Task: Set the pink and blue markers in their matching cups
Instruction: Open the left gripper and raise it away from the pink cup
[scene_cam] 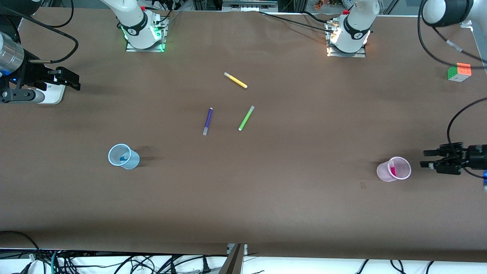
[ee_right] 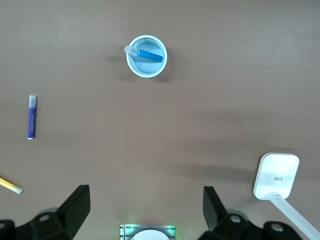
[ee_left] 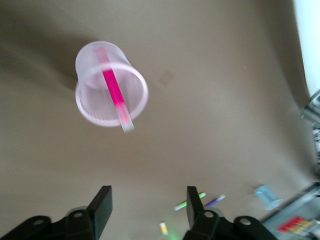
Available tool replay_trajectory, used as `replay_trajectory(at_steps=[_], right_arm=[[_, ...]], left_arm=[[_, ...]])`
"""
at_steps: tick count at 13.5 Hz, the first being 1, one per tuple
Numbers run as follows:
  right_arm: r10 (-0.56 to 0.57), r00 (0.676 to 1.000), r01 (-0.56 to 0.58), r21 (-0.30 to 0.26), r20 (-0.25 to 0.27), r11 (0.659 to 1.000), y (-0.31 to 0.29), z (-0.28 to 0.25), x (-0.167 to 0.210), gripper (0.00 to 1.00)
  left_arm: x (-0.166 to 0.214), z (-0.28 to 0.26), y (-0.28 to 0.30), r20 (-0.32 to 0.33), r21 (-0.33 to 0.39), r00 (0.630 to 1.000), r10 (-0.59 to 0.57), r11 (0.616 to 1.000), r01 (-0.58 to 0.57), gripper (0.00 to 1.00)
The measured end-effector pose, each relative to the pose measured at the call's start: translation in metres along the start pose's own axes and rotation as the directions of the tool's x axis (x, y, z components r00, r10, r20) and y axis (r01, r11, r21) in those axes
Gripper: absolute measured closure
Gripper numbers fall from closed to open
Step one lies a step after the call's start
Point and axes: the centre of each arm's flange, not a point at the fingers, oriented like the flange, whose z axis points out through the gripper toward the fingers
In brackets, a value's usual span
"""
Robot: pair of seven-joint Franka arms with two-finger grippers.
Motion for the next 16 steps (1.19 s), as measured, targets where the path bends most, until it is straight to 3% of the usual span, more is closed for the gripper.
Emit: replay_trajectory(at_steps=[2, 4, 6, 8, 9, 12, 16], right_arm=[[0.002, 1.000, -0.002, 0.000, 0.000, 1.000, 0.001, 0.000, 0.000, 0.00], [0.006, 1.000, -0.006, 0.001, -0.001, 1.000, 0.003, 0.000, 0.000, 0.00], [0.008, 1.000, -0.008, 0.001, -0.001, 1.000, 0.004, 0.000, 0.000, 0.00], [0.009, 1.000, -0.009, 0.001, -0.001, 1.000, 0.005, 0.000, 0.000, 0.00], [0.010, 1.000, -0.010, 0.001, -0.001, 1.000, 0.005, 0.000, 0.000, 0.00], [0.010, 1.000, -0.010, 0.001, -0.001, 1.000, 0.005, 0.000, 0.000, 0.00], [0.010, 1.000, -0.010, 0.001, -0.001, 1.000, 0.005, 0.000, 0.000, 0.00]], left_arm=[[-0.066, -0.034, 0.050, -0.051, 0.078, 0.995, 0.089, 0.993, -0.085, 0.29], [-0.116, -0.041, 0.086, -0.059, 0.171, 0.986, 0.156, 0.975, -0.144, 0.30], [-0.163, -0.025, 0.128, -0.072, 0.326, 0.969, 0.235, 0.924, -0.200, 0.29], [-0.213, 0.005, 0.179, -0.071, 0.437, 0.939, 0.336, 0.857, -0.273, 0.28], [-0.232, 0.020, 0.198, -0.060, 0.463, 0.926, 0.373, 0.832, -0.305, 0.26], [-0.255, 0.041, 0.214, -0.032, 0.529, 0.916, 0.400, 0.784, -0.323, 0.00], [-0.258, 0.039, 0.212, -0.024, 0.538, 0.918, 0.395, 0.779, -0.321, 0.00]])
